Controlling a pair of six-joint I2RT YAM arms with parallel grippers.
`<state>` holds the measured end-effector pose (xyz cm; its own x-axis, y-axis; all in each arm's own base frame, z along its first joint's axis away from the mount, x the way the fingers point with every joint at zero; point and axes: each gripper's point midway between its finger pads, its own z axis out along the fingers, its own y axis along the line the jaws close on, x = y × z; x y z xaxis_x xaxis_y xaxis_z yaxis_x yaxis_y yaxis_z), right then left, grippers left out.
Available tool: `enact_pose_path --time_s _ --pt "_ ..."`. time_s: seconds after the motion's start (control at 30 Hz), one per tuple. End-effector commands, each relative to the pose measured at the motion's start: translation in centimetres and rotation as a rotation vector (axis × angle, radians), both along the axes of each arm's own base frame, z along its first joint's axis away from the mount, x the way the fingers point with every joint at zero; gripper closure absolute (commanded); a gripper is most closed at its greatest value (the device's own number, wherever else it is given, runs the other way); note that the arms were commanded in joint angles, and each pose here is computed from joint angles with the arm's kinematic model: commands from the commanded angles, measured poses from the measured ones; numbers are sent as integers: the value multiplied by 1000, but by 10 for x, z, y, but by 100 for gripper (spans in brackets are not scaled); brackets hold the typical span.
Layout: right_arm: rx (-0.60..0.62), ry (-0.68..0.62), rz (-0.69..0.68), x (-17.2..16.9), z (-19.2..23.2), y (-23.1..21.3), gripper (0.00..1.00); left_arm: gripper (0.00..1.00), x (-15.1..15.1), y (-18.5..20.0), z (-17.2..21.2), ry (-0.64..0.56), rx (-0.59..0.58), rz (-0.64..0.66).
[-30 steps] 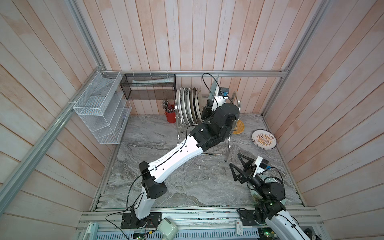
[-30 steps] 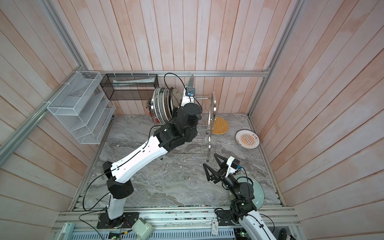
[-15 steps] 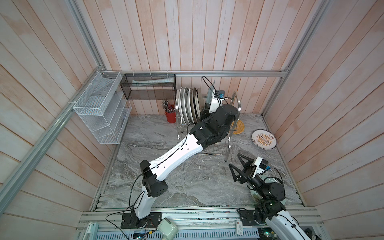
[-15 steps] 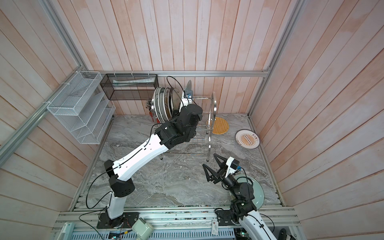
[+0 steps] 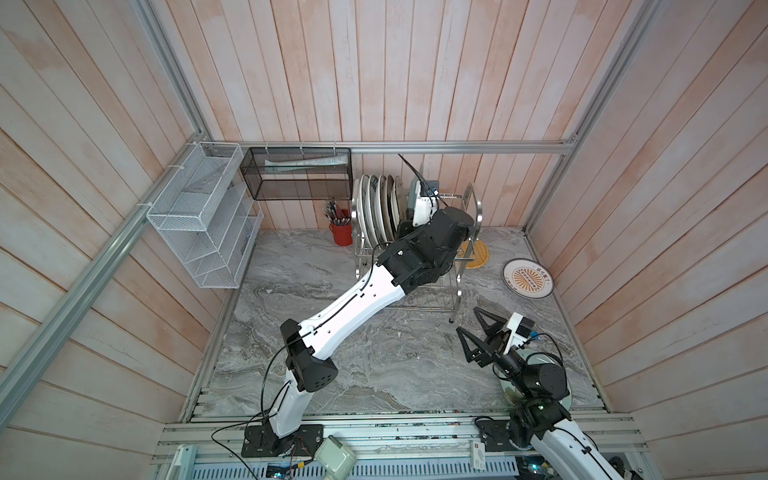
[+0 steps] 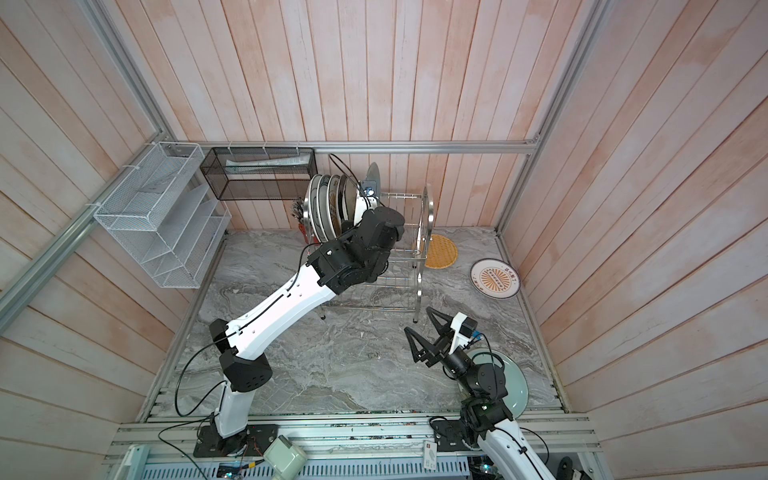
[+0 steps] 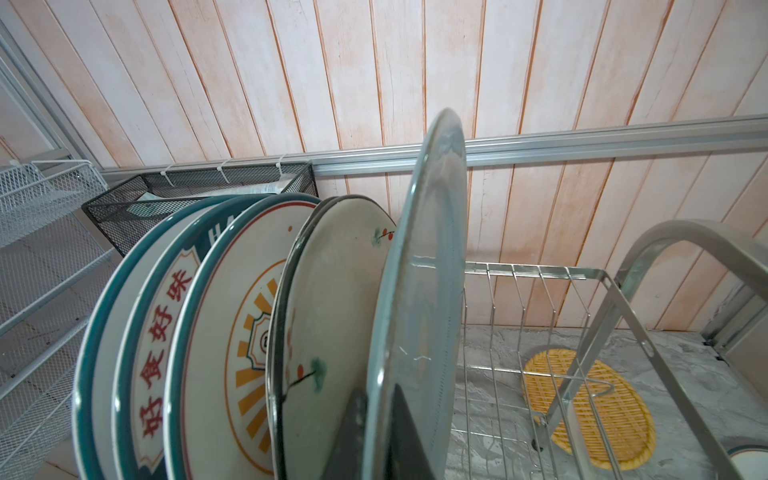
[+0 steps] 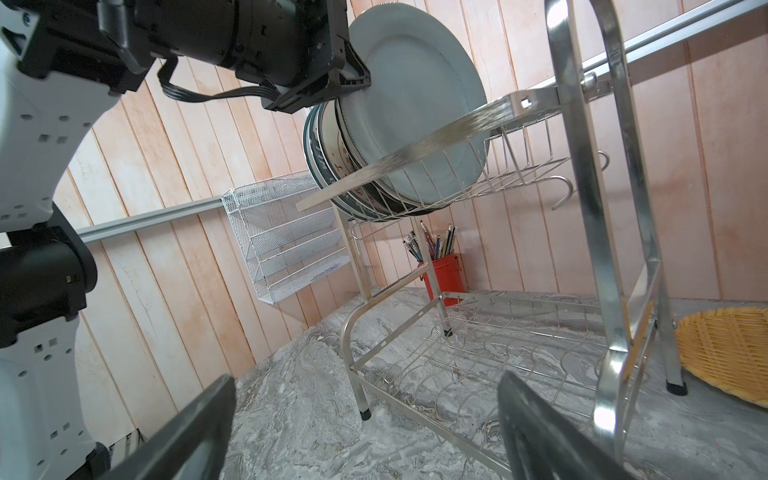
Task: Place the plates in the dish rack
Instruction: 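Lower the teal plate into the upper rack slot beside the cream plate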
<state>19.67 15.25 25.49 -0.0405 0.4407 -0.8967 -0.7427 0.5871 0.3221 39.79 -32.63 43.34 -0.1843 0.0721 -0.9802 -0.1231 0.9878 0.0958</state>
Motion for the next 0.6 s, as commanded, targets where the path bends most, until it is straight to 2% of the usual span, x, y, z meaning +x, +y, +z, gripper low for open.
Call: enact_pose_path --time_s 0.0,0.2,0.57 --pt "3 -6 -12 1 -3 -1 2 100 -4 -12 17 -28 -121 -61" --pt "-1 4 -13 3 -5 0 2 100 -6 -20 19 -44 -66 -62" --pt "0 14 -12 3 -6 0 2 100 -19 -33 53 -163 80 -3"
